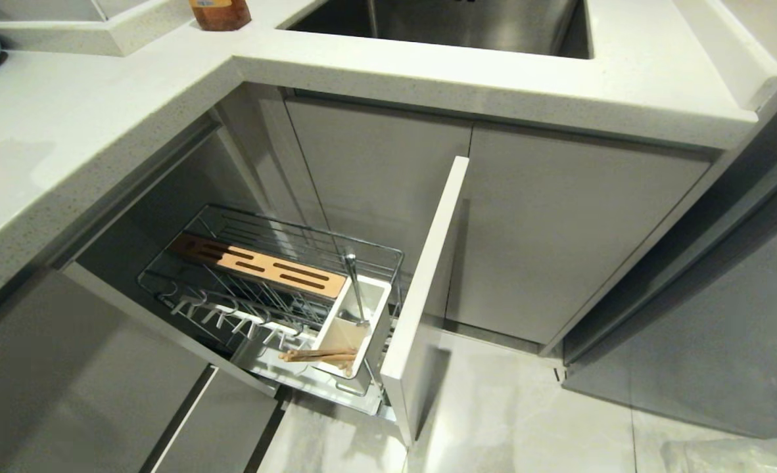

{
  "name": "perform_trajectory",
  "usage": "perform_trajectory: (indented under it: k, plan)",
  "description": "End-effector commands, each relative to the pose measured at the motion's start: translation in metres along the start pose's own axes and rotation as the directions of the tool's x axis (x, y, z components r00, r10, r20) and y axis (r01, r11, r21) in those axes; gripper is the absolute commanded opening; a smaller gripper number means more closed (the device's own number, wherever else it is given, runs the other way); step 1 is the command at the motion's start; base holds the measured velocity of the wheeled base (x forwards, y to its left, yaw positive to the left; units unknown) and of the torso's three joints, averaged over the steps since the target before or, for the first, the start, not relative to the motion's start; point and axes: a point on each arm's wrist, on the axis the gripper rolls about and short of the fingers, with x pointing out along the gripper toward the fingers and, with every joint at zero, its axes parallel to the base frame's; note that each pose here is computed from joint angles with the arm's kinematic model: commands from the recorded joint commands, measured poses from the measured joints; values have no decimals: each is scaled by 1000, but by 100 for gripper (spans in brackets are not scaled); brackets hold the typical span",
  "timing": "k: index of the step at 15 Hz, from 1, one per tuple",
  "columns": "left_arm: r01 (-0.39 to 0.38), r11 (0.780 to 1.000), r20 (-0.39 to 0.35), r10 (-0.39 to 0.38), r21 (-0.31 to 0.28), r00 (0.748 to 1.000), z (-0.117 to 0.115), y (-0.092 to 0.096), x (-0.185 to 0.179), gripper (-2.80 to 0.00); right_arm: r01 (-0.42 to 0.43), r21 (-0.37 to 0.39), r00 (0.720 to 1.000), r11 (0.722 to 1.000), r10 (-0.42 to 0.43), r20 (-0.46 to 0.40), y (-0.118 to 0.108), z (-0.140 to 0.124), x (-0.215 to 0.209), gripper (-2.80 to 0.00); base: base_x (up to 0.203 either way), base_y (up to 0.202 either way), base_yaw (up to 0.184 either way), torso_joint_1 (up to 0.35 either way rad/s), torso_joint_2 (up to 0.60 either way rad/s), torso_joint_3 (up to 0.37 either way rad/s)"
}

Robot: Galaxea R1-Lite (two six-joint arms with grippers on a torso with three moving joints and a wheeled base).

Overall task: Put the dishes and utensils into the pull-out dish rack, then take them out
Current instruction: Take the bowl out of the cupboard

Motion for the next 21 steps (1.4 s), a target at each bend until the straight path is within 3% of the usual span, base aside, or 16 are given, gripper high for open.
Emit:
perform_trajectory:
  k: [1,5,8,9,12,14,17,18,19,21]
  plan:
    - [-19,1000,28,20,-12,999,-2,3,-10,0,-1,0,1000,1000,1,-3,0,-1,0,-280,0,0,0,0,0,0]
    - [-75,994,136,86,-83,987,-6,14,-41,0,0,0,1000,1000,0,-3,0,-1,0,-280,0,0,0,0,0,0]
    - [-94,973,238,145,-212,960,-15,22,-75,0,-1,0,1000,1000,1,-3,0,-1,0,-280,0,0,0,0,0,0]
    - [-81,962,272,154,-261,950,-20,24,-88,-280,0,0,1000,1000,0,-3,0,-1,0,-280,0,0,0,0,0,0]
    - [6,924,365,145,-382,920,-35,25,-122,-280,-1,0,1000,1000,1,-2,0,-1,0,-280,0,0,0,0,0,0]
    - [140,871,449,100,-472,888,-53,25,-147,-280,1,0,1000,1000,-1,-1,0,0,0,-280,0,0,0,0,0,0]
    - [431,769,586,-91,-472,805,-79,20,-170,-280,-1,0,1000,1000,1,-2,0,-1,0,-280,0,0,0,0,0,0]
    - [534,720,625,-179,-443,760,-87,19,-173,-280,0,0,1000,1000,0,-3,0,-1,0,-280,0,0,0,0,0,0]
    - [641,660,658,-286,-392,696,-93,16,-173,-280,-1,0,1000,1000,1,-2,0,-1,0,-280,0,0,0,0,0,0]
    - [809,529,677,-498,-258,542,-96,10,-169,-280,0,0,1000,1000,0,-4,0,-1,0,-280,0,0,0,0,0,0]
